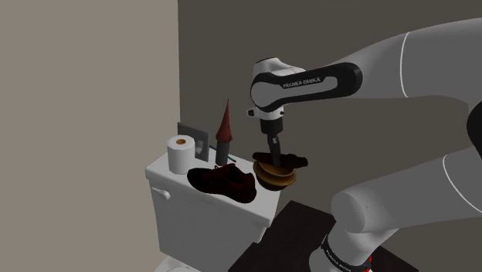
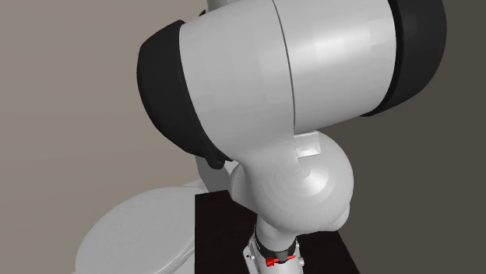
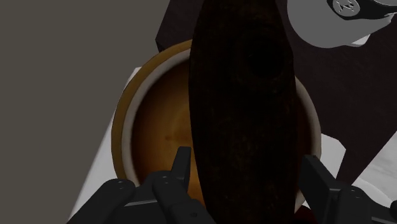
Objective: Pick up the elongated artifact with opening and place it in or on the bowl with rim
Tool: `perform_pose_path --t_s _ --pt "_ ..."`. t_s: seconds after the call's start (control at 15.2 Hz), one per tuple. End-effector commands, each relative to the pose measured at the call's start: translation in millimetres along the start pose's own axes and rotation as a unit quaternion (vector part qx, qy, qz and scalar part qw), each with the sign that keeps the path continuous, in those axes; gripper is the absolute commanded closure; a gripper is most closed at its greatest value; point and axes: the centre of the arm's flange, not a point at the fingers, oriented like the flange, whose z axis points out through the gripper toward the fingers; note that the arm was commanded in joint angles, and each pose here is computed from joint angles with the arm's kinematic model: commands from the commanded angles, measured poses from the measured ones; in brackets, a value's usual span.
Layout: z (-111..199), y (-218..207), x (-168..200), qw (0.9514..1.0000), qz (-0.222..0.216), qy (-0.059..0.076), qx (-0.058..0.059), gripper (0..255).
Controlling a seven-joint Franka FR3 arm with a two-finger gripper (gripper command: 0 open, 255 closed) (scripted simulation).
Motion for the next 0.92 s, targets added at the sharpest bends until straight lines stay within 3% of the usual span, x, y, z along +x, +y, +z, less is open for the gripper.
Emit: perform_pose_path --t_s 0.0,0.86 --pt "-7.6 -1.0 -2.4 1.0000 0.000 0.000 0.000 255" --pt "-71.0 -5.4 -11.8 1.0000 0.000 0.000 0.000 255"
